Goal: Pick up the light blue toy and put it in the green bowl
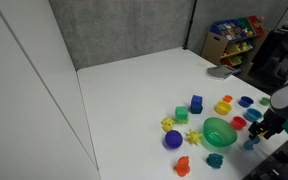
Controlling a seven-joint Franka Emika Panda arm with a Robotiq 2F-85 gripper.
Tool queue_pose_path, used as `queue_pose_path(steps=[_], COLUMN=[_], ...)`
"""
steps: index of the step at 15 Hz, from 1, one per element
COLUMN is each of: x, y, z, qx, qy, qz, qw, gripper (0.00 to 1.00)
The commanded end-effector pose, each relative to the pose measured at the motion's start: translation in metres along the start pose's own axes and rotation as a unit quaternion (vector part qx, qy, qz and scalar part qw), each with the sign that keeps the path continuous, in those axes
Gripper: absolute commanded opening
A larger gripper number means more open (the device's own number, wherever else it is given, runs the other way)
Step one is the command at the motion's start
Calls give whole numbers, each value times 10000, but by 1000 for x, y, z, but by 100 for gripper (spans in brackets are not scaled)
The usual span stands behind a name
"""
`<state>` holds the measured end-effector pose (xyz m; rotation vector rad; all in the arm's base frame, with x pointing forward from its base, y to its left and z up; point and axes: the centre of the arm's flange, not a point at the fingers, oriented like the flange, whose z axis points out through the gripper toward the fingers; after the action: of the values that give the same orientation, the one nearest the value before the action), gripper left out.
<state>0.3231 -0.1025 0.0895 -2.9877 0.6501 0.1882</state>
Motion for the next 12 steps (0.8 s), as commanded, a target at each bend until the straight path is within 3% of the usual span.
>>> queue_pose_path(steps=[1, 5, 9, 12], x=[1, 0, 0, 1], y=[0, 2, -1, -15], z=[14, -3, -35, -63], qx=[3, -45, 38, 148], qy=[117, 189, 205, 298], qz=[-94, -20, 58, -5], qw=[9999, 9998, 9998, 9994], gripper=[49, 20, 11, 9])
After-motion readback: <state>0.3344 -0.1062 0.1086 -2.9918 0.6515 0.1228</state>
